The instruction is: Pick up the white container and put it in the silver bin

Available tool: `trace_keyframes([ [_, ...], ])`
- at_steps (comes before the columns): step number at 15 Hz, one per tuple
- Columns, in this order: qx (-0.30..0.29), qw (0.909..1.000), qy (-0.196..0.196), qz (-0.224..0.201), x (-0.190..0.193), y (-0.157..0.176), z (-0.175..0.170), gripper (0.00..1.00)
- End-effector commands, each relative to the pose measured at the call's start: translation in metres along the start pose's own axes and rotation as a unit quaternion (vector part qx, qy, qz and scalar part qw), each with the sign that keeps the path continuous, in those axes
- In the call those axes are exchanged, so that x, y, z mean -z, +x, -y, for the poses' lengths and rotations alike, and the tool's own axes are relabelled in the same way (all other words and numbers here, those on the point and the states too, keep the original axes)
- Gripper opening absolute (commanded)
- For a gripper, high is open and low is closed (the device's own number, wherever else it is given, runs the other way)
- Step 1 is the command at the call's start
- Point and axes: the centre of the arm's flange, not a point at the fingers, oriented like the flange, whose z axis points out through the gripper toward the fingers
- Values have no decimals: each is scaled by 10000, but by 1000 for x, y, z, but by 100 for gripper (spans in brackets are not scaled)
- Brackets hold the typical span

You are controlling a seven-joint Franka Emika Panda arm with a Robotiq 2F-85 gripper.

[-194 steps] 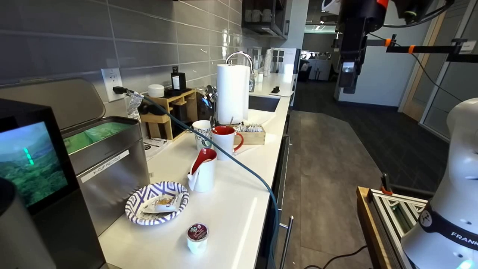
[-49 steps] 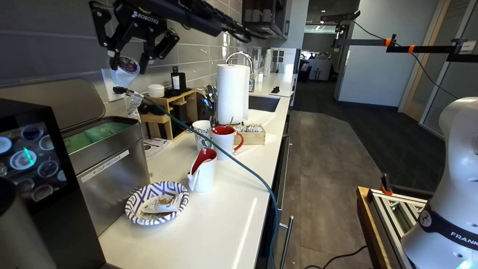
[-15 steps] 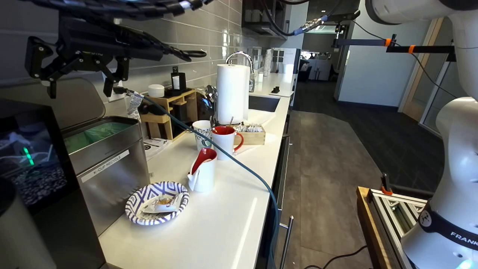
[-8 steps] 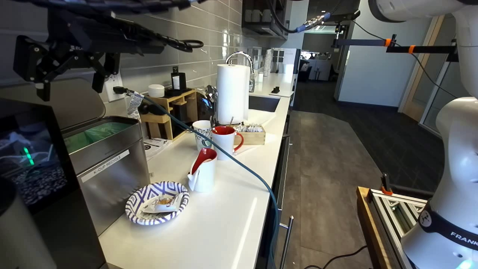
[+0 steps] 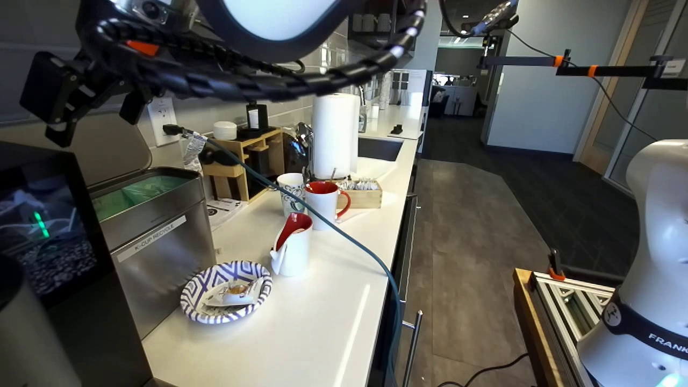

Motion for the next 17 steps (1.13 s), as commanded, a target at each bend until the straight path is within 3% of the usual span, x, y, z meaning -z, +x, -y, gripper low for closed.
trace_keyframes([
  [1,-249,9995,-88,-149,56,-64,0,100],
  [8,-840,9929,176,826,111,-122,-10,100],
  [10,-1208,9882,413,845,124,-137,-17,100],
  [13,-1754,9812,604,535,144,-152,-31,100],
  [14,-1835,9805,613,352,146,-151,-36,100],
  [15,-1607,9840,532,559,133,-128,-25,100],
  [17,-1741,9824,532,418,142,-134,-35,100],
])
